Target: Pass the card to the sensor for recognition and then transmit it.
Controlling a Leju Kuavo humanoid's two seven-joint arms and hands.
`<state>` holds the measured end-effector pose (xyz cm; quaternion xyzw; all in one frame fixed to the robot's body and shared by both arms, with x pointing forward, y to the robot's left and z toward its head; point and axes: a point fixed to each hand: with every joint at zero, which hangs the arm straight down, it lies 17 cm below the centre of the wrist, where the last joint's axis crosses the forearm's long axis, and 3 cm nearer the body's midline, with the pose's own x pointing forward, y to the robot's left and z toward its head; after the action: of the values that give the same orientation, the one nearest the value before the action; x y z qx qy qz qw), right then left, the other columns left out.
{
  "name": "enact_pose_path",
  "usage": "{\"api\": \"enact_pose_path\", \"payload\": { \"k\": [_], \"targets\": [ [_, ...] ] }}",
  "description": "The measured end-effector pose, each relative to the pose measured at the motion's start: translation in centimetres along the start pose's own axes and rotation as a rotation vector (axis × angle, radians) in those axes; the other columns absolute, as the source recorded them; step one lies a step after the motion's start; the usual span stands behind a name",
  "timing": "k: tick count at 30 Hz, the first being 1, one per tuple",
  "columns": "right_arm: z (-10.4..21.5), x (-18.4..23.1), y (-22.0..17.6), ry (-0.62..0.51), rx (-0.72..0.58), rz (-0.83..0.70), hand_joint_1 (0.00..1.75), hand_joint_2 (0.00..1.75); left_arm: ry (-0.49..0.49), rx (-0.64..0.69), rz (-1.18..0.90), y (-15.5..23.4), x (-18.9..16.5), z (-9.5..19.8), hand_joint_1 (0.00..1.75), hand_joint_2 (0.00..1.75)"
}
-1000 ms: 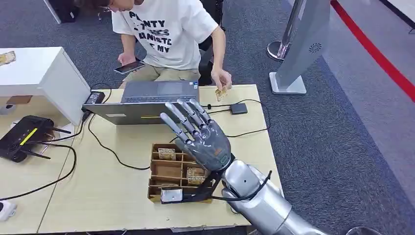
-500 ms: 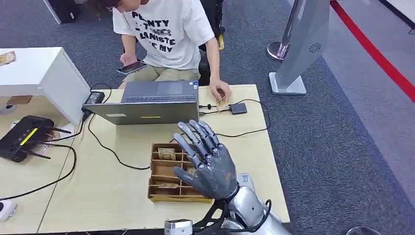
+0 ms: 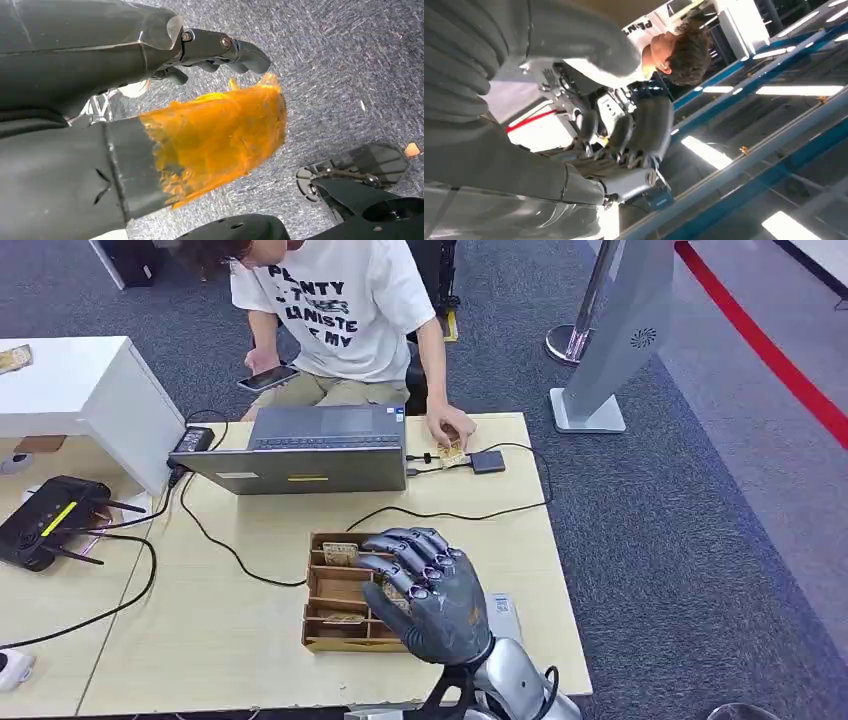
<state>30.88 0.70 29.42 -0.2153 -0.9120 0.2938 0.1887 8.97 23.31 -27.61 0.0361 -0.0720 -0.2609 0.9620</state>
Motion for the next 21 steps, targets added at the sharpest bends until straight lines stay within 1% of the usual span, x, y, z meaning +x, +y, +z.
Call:
{"api": "enact_pose_path", "payload": {
  "k": [1,2,4,5,6,10,12,13,14,15,16,17,20,21],
  "targets": [
    [0.1,0.0,0.0,0.001,0.0,-0.003,1.26,1.75,0.001,-0.001,0.004,0.0,0.0,0.0,0.0,0.0],
    [0.1,0.1,0.0,0.002,0.002,-0.006,1.06,1.75,0.001,-0.001,0.009,-0.1,-0.1,0.0,0.0,0.0],
    [0.3,0.1,0.1,0.004,0.006,-0.013,0.8,1.75,0.003,-0.001,0.013,-0.1,-0.2,0.0,0.0,0.0],
    [0.5,0.1,0.2,0.005,0.012,-0.015,0.47,1.75,0.004,-0.001,0.016,-0.1,-0.2,0.0,0.0,0.0],
    [0.6,0.0,0.4,0.008,0.017,-0.016,0.42,1.75,0.005,-0.002,0.018,-0.1,-0.3,0.0,0.0,0.0],
    [1.2,-0.4,1.4,0.017,0.051,0.004,0.44,1.75,0.008,-0.002,0.021,-0.2,-0.3,0.0,0.0,0.0],
    [1.5,-0.6,1.9,0.018,0.068,0.018,0.47,1.75,0.009,-0.002,0.022,-0.2,-0.3,0.0,0.0,0.0],
    [1.6,-0.6,2.1,0.015,0.075,0.025,0.52,1.75,0.009,-0.002,0.023,-0.1,-0.4,0.0,0.0,0.0],
    [1.8,-0.7,2.3,0.015,0.082,0.03,0.47,1.75,0.009,-0.002,0.023,-0.1,-0.4,0.0,0.0,0.0],
    [1.9,-0.8,2.4,0.016,0.088,0.035,0.54,1.75,0.009,-0.002,0.023,-0.1,-0.4,0.0,0.0,0.0],
    [2.0,-0.9,2.6,0.016,0.097,0.049,0.65,1.75,0.01,-0.002,0.021,-0.2,-0.4,0.0,0.0,0.0],
    [2.1,-1.1,2.8,0.017,0.105,0.061,0.68,1.75,0.009,-0.002,0.021,-0.1,-0.4,0.0,0.0,0.0],
    [2.7,-1.8,3.4,0.022,0.133,0.094,1.12,1.75,0.01,-0.003,0.019,-0.1,-0.4,0.0,0.0,0.0],
    [2.9,-2.0,3.5,0.025,0.142,0.104,1.13,1.75,0.011,-0.003,0.019,-0.2,-0.4,0.0,0.0,0.0]
  ]
}}
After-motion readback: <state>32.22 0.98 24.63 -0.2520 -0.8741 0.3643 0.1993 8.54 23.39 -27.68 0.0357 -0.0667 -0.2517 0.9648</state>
